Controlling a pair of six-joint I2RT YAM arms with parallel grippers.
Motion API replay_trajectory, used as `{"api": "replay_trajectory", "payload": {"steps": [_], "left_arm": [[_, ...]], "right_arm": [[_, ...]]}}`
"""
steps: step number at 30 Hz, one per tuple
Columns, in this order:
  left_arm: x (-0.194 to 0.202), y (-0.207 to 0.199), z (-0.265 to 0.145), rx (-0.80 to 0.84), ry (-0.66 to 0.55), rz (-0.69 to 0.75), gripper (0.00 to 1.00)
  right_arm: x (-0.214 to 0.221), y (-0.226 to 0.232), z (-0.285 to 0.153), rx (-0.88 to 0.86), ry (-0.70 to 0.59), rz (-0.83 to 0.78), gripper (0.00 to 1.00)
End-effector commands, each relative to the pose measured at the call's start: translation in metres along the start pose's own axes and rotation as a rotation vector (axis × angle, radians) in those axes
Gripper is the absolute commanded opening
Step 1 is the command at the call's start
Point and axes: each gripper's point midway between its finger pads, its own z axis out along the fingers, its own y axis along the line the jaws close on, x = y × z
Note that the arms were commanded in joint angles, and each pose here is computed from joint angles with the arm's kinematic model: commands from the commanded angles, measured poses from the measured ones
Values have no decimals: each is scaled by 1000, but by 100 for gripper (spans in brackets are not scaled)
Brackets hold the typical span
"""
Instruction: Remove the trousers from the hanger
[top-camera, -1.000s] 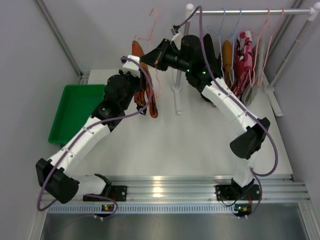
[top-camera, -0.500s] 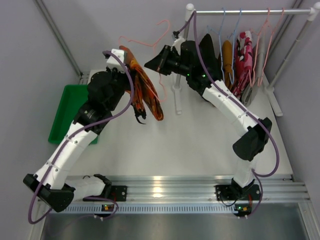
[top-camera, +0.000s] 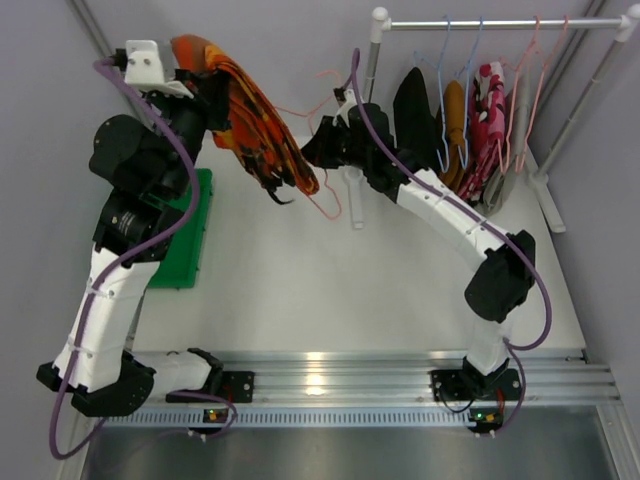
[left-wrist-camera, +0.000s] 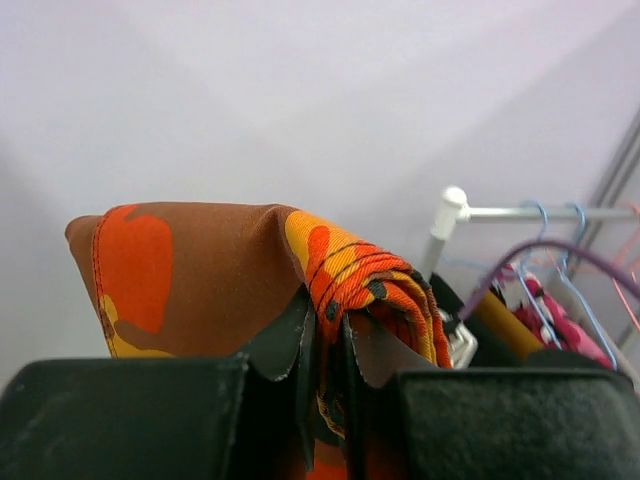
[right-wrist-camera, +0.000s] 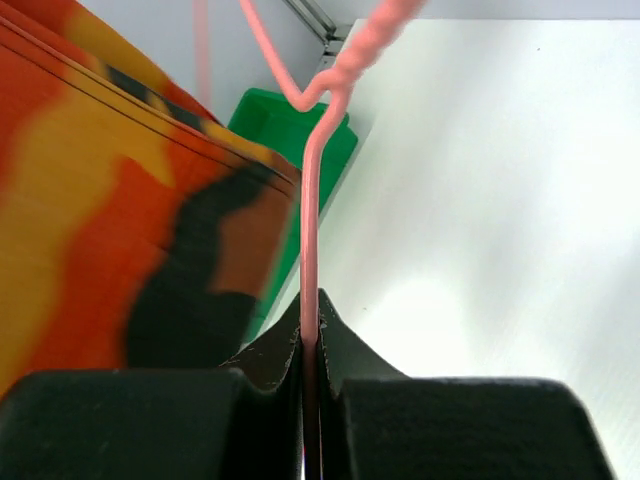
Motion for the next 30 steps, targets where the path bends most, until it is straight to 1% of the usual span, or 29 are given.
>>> {"api": "replay_trajectory", "payload": {"steps": [1, 5, 6, 7, 8, 9, 10, 11, 12, 13, 14, 15, 16, 17, 18, 19, 20, 21, 23, 24, 25, 26, 28, 29, 30], "left_arm": [[-103, 10, -12, -42, -317, -62, 0], [-118, 38, -21, -161, -376, -8, 0], [-129, 55, -31, -229, -409, 29, 0], [-132, 65, -36, -272, -421, 45, 0], [-126, 75, -38, -314, -414, 73, 0], [-136, 95, -56, -406, -441, 120, 0], [-144, 105, -66, -453, -480, 135, 0], [-130, 116, -69, -498, -456, 168, 0], [-130, 132, -80, -571, -453, 236, 0], [-139, 137, -101, -603, -485, 253, 0], [-140, 143, -111, -636, -504, 272, 0], [-124, 157, -116, -689, -461, 342, 0], [-128, 161, -136, -726, -480, 355, 0], [-129, 166, -146, -756, -496, 369, 0], [-111, 177, -150, -797, -453, 428, 0], [-107, 181, -159, -815, -453, 454, 0], [-118, 177, -181, -830, -520, 461, 0], [-93, 187, -182, -854, -460, 536, 0], [-91, 187, -205, -885, -483, 582, 0], [-90, 190, -215, -915, -484, 626, 0], [-68, 197, -216, -929, -433, 659, 0], [-67, 198, -232, -958, -433, 690, 0], [-56, 202, -248, -1004, -443, 706, 0], [-39, 208, -257, -1033, -406, 735, 0], [-34, 213, -266, -1067, -396, 760, 0]], "right_arm": [[-5, 7, 4, -5, -45, -72, 0], [6, 7, 2, -5, -20, -77, 0], [9, 5, 0, -3, -11, -77, 0], [12, 6, -2, -6, -5, -77, 0], [15, 6, -3, -12, 6, -82, 0], [18, 7, -6, -14, 13, -84, 0], [19, 8, -7, -20, 15, -94, 0], [23, 8, -9, -26, 27, -100, 0], [21, 11, -12, -33, 23, -104, 0], [21, 12, -14, -38, 24, -110, 0], [22, 15, -16, -49, 29, -116, 0], [20, 18, -20, -56, 28, -121, 0], [21, 19, -22, -61, 31, -129, 0], [21, 21, -23, -67, 32, -133, 0], [20, 24, -27, -75, 32, -137, 0], [20, 25, -28, -79, 34, -140, 0], [22, 28, -30, -88, 41, -142, 0], [22, 30, -32, -93, 43, -144, 0], [22, 33, -37, -105, 47, -151, 0], [20, 36, -41, -111, 42, -156, 0], [20, 37, -43, -113, 45, -163, 0], [21, 38, -45, -120, 48, -165, 0], [17, 42, -51, -129, 41, -174, 0], [16, 44, -53, -135, 43, -176, 0], [15, 45, -55, -137, 40, -178, 0]]}}
